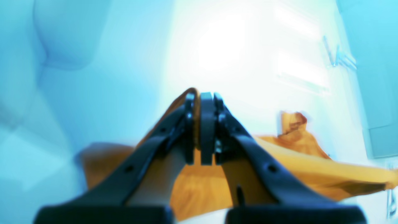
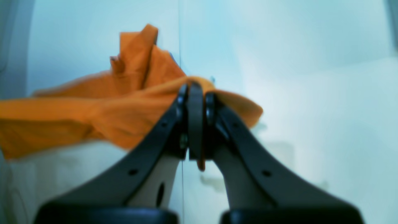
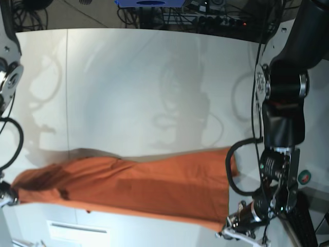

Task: Layout the t-shirt on the table in an organized manner, then fold the t-shirt properly
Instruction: 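Lift the held shirt edge with both grippers and swing it across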

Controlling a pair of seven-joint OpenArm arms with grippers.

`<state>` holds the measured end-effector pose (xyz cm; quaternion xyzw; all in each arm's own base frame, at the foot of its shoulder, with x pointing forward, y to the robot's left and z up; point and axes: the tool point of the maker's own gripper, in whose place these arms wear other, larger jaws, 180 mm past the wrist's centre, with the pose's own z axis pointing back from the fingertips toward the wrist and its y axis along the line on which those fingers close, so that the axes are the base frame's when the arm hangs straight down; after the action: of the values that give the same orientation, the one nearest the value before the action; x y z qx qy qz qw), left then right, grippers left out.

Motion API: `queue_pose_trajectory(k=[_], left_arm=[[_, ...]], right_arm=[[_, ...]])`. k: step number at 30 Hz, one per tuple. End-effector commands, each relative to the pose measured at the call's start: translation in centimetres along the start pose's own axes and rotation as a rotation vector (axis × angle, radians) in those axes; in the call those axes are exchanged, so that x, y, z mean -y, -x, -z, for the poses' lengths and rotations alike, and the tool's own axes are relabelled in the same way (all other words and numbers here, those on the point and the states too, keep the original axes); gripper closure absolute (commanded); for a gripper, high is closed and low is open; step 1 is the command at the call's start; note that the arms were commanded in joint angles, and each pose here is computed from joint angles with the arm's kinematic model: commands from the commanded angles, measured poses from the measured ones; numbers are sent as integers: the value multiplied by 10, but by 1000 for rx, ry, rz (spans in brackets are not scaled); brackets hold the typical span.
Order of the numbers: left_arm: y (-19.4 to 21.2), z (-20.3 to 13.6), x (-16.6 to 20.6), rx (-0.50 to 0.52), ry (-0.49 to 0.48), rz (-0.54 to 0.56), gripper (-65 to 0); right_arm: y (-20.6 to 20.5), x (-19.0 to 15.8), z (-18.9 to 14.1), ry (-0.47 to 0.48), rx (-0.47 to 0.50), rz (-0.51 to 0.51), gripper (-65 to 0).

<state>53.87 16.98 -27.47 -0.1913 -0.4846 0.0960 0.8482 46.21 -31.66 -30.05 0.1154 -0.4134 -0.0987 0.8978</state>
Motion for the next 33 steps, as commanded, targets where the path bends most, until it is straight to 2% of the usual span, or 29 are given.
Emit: queue_pose_trajectory(k=[1,6,9,11,14,17,21,23,27,30,33], left_arm=[[-53,0,20,121,35,8,0],[-138,8,80,262,118,-29,0],[-177,-2,110,322,168,-28,0],[-194,-11,132,358,208,-23,0],[-202,-23,143,396,236,0,0],[-175,-21,137,355,236,14,0],[-99,-10,111,238,206,17,0],[-61,-8,96,188,188,14,0],[23,-12,53,74,120,2,0],[81,-16,27,-20,73,-17,0],[131,-24,11,-104,43,-34,0]], right_arm=[[-60,-8,-14,-8,129,-50,0],[-162,-30,-46,17,296,-225,0],[-216,-37,-81,35,395,-268,0],[-238,-32,-103,58,443,-276,0],[-250,-24,-124,91,466,-293,0],[-209,-9,-110,132,354,-330,0],[-109,-4,-63,125,180,-379,0],[-55,6,-48,109,116,-319,0],[55,20,-26,78,-10,-135,0],[119,19,-18,60,-50,-89,0],[162,19,-19,56,-73,-53,0]])
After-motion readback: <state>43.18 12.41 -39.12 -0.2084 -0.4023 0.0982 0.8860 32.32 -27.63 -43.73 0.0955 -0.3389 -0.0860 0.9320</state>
